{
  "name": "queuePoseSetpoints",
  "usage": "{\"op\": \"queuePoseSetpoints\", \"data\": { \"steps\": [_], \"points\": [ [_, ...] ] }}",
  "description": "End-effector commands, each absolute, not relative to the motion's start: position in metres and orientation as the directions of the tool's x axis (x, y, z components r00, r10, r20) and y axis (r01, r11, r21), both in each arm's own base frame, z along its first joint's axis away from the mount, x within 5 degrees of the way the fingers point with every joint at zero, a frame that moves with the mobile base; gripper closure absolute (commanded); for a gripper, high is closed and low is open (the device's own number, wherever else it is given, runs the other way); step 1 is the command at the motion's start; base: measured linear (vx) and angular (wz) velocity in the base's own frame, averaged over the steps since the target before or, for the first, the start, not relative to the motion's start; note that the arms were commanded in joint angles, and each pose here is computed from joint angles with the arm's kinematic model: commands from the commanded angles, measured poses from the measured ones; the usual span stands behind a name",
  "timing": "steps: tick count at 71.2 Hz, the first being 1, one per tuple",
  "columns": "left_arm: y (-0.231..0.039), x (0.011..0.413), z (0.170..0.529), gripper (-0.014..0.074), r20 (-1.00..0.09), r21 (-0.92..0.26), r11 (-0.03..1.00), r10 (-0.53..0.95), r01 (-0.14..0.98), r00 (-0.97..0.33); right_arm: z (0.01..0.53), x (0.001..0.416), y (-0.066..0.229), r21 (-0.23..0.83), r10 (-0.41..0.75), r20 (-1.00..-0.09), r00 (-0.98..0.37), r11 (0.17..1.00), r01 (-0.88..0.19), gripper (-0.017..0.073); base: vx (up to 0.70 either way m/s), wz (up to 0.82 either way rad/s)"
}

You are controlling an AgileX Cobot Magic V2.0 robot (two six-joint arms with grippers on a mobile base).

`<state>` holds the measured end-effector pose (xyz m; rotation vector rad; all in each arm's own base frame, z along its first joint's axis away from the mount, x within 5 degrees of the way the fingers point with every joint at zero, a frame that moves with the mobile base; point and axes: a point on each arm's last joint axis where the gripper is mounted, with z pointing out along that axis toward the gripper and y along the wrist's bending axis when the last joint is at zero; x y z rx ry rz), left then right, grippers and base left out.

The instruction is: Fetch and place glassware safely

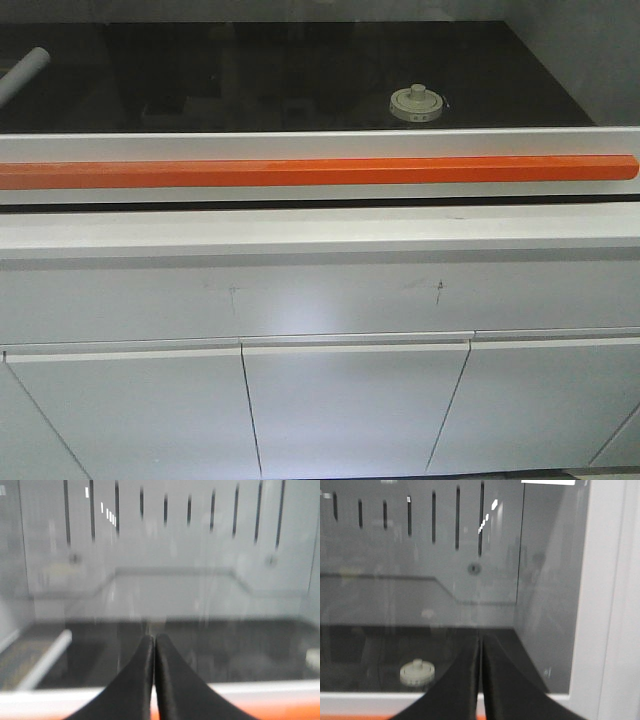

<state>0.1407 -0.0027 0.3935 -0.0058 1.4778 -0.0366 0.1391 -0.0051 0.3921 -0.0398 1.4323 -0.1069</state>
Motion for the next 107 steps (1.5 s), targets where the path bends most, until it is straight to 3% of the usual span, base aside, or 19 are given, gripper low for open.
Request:
{"op": "queuePoseSetpoints", "data": {
  "steps": [1, 14, 22, 40, 51, 56, 74, 82, 96, 107],
  "points": [
    [-0.004, 0.156, 0.397, 0.0601, -0.997, -0.031, 0.999, -0.033, 0.028, 0.074, 0.397, 0.158, -0.008, -0.085, -0.094, -0.985, 0.146, 0.994, 0.064, 0.0563, 0.00, 0.00],
    [-0.004, 0.180, 0.368, 0.0601, -0.988, -0.031, 0.999, -0.028, 0.016, -0.153, 0.366, 0.184, -0.007, -0.006, -0.002, -0.996, -0.086, 0.999, 0.035, 0.0563, 0.00, 0.00],
    [-0.004, 0.188, 0.352, 0.0601, -0.976, -0.033, 0.999, -0.029, 0.014, -0.217, 0.341, 0.186, -0.008, 0.017, 0.022, -0.994, -0.103, 0.999, 0.049, 0.0563, 0.00, 0.00],
    [-0.005, 0.183, 0.297, 0.0601, -0.996, -0.048, 0.998, -0.046, 0.029, -0.072, 0.274, 0.170, -0.012, -0.027, -0.028, -1.000, 0.007, 0.995, 0.097, 0.0561, 0.00, 0.00],
    [-0.006, 0.171, 0.273, 0.0601, -0.997, -0.052, 0.998, -0.054, 0.041, 0.057, 0.261, 0.166, -0.002, -0.186, -0.186, -0.982, 0.016, 0.982, 0.002, 0.0560, 0.00, 0.00],
    [-0.006, 0.169, 0.268, 0.0601, -0.996, -0.052, 0.998, -0.055, 0.042, 0.064, 0.260, 0.170, 0.004, -0.206, -0.205, -0.979, 0.014, 0.977, -0.051, 0.0560, 0.00, 0.00],
    [-0.005, 0.173, 0.266, 0.0601, -0.995, -0.062, 0.997, -0.064, 0.035, 0.074, 0.246, 0.189, 0.012, -0.080, -0.079, -0.997, 0.008, 0.992, -0.095, 0.0560, 0.00, 0.00],
    [-0.003, 0.183, 0.257, 0.0601, -0.995, -0.092, 0.996, -0.093, 0.010, 0.045, 0.243, 0.197, 0.012, -0.066, -0.062, -0.997, 0.051, 0.993, -0.093, 0.0560, 0.00, 0.00],
    [-0.003, 0.197, 0.252, 0.0601, -0.993, -0.056, 0.998, -0.057, 0.012, 0.104, 0.233, 0.209, 0.012, -0.053, -0.047, -0.997, 0.066, 0.994, -0.092, 0.0560, 0.00, 0.00],
    [-0.004, 0.211, 0.249, 0.0601, -0.997, -0.036, 0.999, -0.037, 0.017, 0.063, 0.226, 0.225, 0.013, -0.050, -0.045, -0.998, 0.052, 0.994, -0.096, 0.0560, 0.00, 0.00]
  ]
}}
